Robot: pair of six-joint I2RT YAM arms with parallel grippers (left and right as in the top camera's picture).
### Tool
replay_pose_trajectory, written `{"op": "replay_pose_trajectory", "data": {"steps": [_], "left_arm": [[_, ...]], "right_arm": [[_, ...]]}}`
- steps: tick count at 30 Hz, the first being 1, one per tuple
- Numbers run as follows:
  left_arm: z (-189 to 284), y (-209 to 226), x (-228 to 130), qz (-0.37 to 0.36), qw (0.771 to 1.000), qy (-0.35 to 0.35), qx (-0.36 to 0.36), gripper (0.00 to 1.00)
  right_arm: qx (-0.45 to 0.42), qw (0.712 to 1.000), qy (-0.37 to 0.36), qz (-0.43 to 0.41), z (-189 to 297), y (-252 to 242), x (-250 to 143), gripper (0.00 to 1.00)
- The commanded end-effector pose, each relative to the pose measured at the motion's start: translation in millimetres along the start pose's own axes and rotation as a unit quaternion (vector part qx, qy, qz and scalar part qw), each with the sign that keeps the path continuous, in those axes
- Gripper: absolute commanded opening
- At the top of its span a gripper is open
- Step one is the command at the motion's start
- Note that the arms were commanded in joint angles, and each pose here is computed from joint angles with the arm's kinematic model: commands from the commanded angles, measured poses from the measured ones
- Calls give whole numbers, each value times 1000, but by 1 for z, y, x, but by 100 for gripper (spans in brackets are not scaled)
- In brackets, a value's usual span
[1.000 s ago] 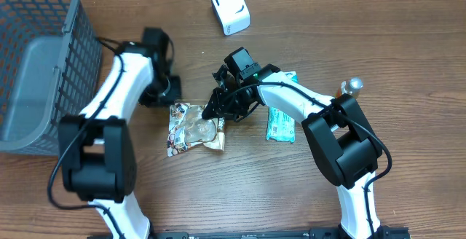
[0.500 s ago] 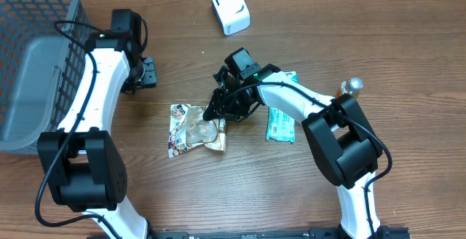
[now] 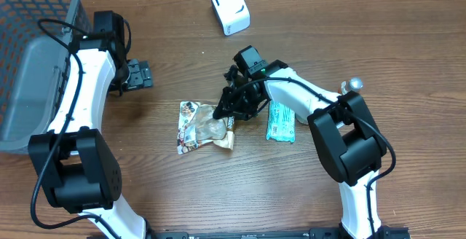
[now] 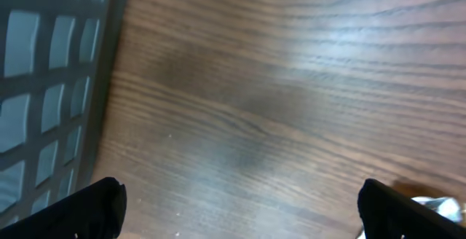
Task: Scan the item barcode
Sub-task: 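Close the right gripper on the bag and release the left gripper, then hold the Pantree bag with the right gripper, left arm parked by basket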
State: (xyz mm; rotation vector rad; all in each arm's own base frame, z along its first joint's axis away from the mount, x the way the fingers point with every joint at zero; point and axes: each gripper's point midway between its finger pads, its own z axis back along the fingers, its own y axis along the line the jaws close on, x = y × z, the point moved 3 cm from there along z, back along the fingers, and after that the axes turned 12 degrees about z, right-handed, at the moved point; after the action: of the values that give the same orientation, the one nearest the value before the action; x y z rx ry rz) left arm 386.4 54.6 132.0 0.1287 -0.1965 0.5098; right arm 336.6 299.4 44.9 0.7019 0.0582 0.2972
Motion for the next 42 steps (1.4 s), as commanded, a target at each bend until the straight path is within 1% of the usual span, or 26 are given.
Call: {"op": "replay_pose_trajectory", "data": {"steps": [1,34,37,39,42], "left_arm": [[5,4,5,7,1000,-9,1,100],[5,3,6,7,1000,-12,-1,100],[5,3,6,7,1000,-12,-1,100],[5,3,6,7,1000,-12,-1,100],[5,3,6,7,1000,-12,-1,100]], "right_arm": [[-37,999,-6,-12,3,-19,2,23],[-37,999,-7,-16,5,-22,2,24],[-37,999,-7,-16,5,-22,2,25],[-37,999,-7,-16,5,-22,2,27],[-37,999,-7,-16,5,-22,2,28]]}}
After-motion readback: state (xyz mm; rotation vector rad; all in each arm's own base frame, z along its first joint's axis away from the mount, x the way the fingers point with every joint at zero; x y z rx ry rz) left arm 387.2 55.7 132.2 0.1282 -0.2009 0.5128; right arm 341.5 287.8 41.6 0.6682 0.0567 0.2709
